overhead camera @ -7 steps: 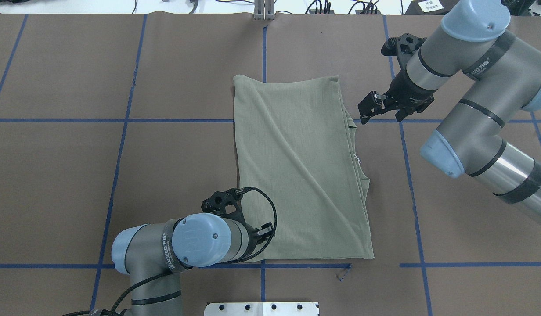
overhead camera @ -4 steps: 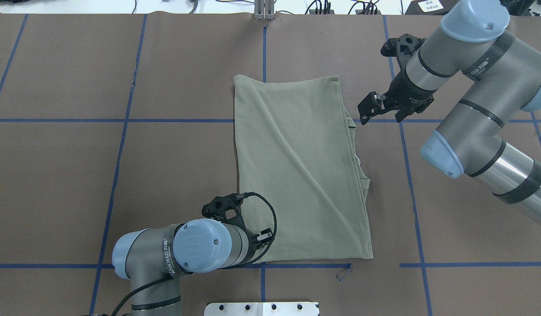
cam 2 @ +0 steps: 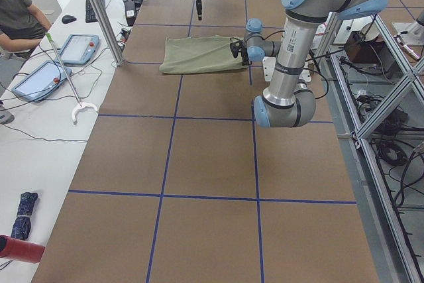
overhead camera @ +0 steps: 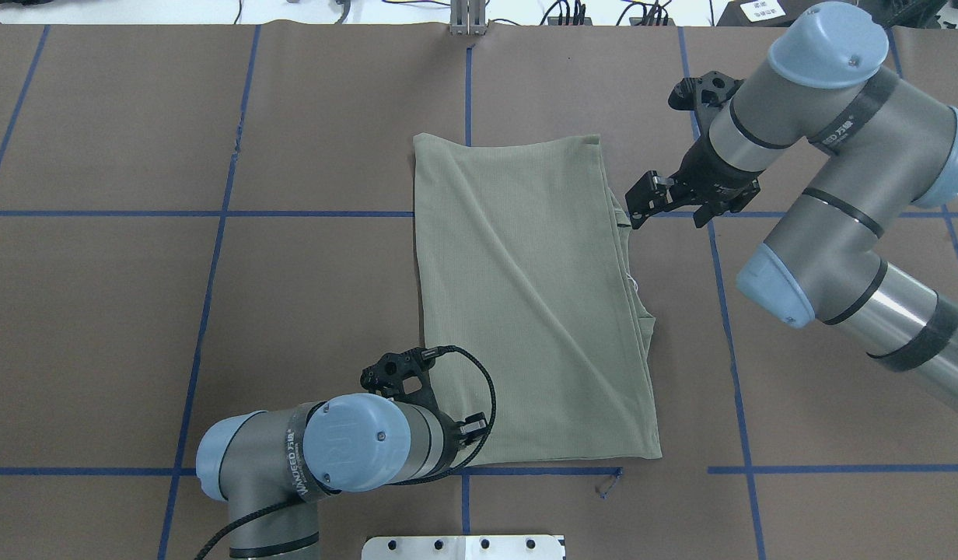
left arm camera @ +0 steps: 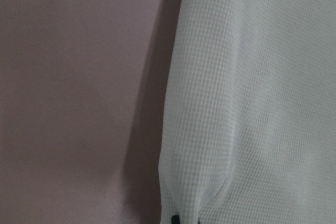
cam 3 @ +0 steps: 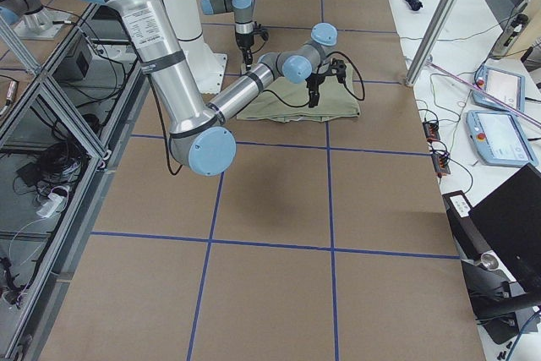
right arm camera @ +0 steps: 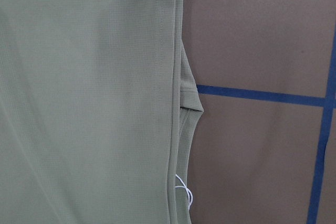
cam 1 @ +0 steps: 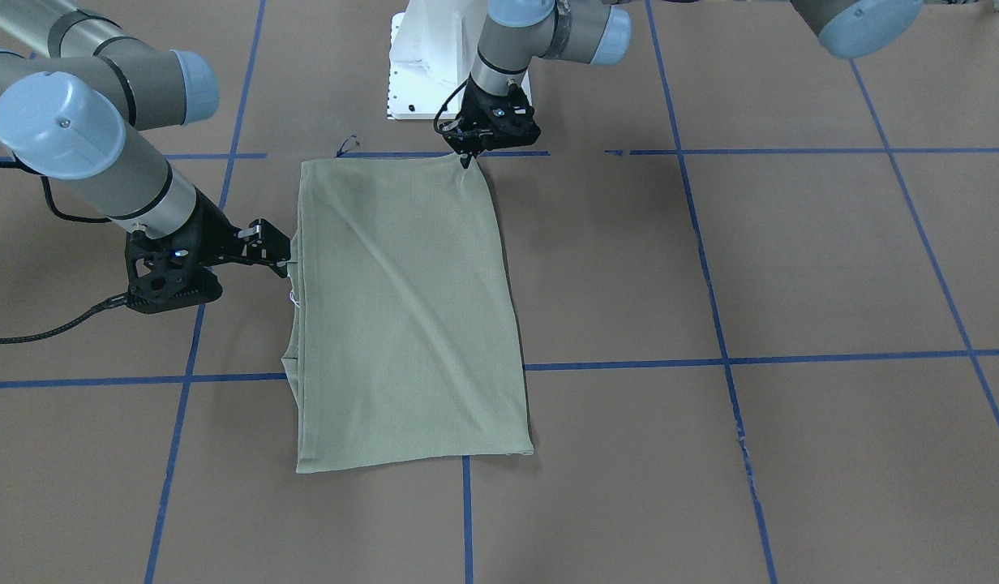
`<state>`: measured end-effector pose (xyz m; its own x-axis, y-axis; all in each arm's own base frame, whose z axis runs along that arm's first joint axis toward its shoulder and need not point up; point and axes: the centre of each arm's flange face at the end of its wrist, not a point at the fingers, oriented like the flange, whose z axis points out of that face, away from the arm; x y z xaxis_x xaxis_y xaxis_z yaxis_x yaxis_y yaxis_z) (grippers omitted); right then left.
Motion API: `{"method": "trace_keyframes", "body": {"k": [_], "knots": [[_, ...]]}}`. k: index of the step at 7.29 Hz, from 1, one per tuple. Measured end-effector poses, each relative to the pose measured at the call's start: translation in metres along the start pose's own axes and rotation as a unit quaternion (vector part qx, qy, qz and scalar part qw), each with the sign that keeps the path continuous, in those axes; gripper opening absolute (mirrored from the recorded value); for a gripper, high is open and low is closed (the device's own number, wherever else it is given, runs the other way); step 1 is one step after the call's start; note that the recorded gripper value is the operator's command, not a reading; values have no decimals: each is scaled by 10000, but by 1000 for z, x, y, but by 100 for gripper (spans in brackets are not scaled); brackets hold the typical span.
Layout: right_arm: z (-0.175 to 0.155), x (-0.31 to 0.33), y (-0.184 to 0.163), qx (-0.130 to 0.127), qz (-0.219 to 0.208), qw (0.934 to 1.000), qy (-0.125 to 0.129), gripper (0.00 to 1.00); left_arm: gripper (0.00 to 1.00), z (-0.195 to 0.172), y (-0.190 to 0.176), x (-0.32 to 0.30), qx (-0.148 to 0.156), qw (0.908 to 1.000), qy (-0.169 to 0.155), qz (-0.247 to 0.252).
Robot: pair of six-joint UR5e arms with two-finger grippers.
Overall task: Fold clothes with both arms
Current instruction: 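Move both grippers to the shirt's near edge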
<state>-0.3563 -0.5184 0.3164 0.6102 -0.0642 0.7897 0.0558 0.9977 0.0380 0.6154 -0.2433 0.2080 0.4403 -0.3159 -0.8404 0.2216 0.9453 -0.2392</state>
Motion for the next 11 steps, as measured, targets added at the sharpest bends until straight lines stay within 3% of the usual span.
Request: {"method": "trace_keyframes", "body": {"k": [3,5,8,11], "knots": [[29,-25,60,131,713,9974,-35,100,0,-6,-2,3,-51,9999,50,134],[45,-54,108,224,1321,9910,-74,100,0,-9,-11,5,-36,9995,63,303],[63,-74,179,165,2253,9741,-46,100,0,-14,-30,5,-57,9989,52,457],[108,-92,231,516,2891,9556,229,100,0,-14,-33,4,-47,9989,48,461]]}}
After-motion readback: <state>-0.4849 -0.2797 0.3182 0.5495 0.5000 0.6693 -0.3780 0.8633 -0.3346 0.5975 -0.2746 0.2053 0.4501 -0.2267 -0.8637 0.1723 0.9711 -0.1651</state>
